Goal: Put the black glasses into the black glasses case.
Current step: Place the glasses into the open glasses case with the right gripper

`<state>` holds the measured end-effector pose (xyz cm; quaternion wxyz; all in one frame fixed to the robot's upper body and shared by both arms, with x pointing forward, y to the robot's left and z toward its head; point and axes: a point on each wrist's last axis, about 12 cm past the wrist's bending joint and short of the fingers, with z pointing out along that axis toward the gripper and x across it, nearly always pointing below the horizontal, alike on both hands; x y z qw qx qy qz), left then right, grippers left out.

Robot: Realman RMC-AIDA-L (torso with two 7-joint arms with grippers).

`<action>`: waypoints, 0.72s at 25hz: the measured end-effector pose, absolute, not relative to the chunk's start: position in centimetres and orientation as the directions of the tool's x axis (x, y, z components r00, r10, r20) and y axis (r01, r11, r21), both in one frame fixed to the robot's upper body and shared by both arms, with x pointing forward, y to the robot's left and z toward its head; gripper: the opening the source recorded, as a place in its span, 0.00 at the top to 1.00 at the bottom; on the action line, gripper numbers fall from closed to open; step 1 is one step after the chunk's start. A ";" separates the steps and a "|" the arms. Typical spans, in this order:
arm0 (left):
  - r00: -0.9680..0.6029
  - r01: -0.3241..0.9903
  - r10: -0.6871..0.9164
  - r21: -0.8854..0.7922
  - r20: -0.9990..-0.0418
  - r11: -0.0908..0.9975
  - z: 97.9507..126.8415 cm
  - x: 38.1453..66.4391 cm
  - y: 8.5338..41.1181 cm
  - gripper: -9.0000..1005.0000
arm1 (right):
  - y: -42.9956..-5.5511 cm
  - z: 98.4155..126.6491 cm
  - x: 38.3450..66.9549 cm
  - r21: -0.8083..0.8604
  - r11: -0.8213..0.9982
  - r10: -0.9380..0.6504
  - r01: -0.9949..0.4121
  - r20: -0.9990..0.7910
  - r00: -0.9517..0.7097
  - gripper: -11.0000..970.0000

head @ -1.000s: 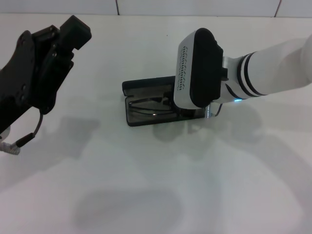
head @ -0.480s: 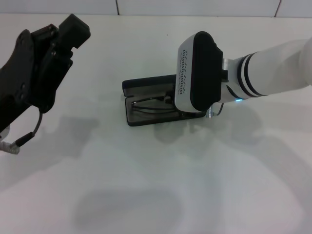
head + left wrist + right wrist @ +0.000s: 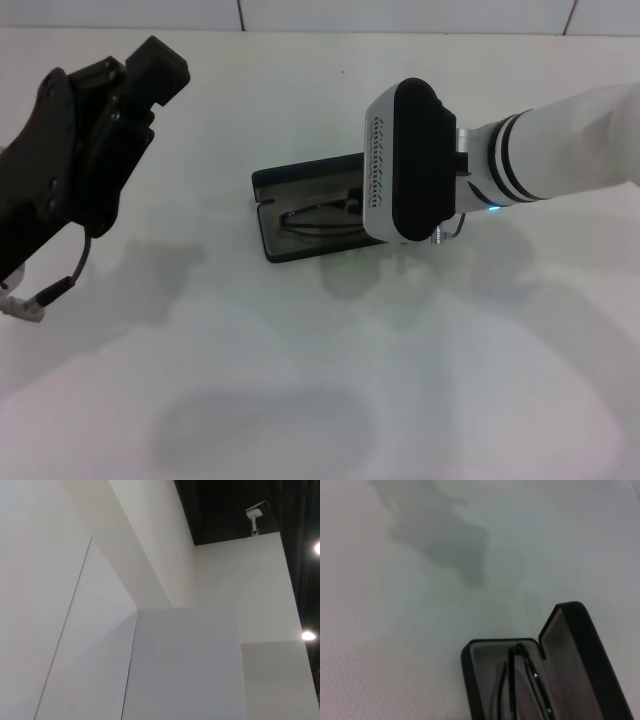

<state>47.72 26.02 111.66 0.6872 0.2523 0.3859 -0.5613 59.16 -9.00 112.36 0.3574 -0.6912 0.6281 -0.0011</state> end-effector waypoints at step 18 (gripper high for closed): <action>0.069 0.965 -0.576 -0.092 -0.814 0.245 111.5 47.5 26.1 0.96 | -9.0 112.2 59.1 -0.539 -0.041 -0.873 -0.841 -0.391 0.293 0.87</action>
